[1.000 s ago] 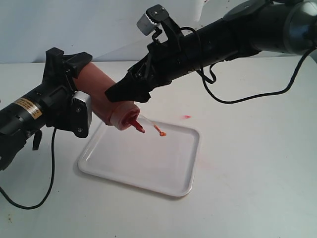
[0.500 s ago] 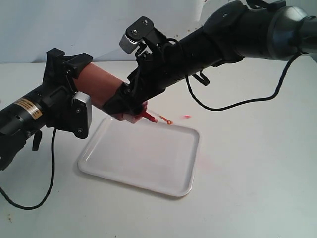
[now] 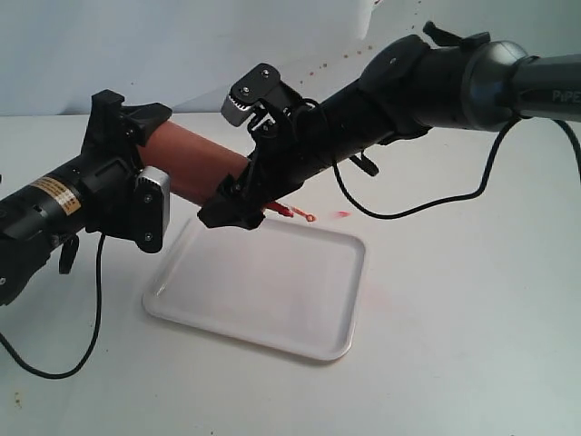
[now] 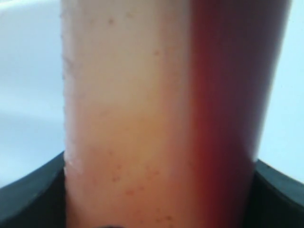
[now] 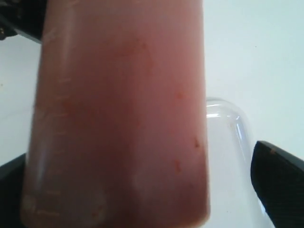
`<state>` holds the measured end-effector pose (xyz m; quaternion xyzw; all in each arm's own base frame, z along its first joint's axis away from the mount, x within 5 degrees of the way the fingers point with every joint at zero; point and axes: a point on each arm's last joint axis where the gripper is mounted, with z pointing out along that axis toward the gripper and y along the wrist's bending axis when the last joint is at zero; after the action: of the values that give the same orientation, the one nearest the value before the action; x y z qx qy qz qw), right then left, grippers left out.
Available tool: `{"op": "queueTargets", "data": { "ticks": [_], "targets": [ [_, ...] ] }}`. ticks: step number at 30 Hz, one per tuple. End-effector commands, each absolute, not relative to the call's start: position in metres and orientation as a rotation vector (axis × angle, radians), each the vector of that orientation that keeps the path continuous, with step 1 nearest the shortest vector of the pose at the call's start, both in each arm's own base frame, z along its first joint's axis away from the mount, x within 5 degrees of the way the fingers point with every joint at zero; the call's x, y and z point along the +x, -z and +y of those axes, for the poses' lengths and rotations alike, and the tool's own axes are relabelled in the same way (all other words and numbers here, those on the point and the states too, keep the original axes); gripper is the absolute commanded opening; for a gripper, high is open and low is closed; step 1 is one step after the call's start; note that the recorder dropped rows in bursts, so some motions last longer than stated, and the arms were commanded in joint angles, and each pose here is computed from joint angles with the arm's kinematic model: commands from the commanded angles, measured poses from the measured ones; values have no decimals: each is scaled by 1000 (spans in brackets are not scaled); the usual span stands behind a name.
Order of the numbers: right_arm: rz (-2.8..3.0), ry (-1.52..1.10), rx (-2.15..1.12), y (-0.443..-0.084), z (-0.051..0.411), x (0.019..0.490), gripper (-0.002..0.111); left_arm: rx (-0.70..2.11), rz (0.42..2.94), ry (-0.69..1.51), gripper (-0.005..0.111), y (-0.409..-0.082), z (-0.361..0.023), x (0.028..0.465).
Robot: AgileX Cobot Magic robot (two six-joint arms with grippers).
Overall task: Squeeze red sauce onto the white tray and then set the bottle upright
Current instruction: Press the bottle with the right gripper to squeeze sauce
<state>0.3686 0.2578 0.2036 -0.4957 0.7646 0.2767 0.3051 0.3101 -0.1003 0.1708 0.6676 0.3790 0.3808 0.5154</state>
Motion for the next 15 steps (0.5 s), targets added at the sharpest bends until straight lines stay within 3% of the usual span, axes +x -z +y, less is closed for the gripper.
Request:
{"op": "queueTargets", "data": {
  "ticks": [1,7,11,15],
  "targets": [
    [2002,-669,-1289,-206,257,374,101,1567,938,-941,0,-180,-100,315],
    [1998,-649,-1372,-205,255,370,101,1592,909,-969,0,-180,-100,315],
    [1936,-589,-1354,-224,254,373,101,1593,907,-971,0,-180,-100,315],
    [1891,-712,-1381,-245,263,371,101,1593,907,-971,0,-180,-100,315]
  ]
}}
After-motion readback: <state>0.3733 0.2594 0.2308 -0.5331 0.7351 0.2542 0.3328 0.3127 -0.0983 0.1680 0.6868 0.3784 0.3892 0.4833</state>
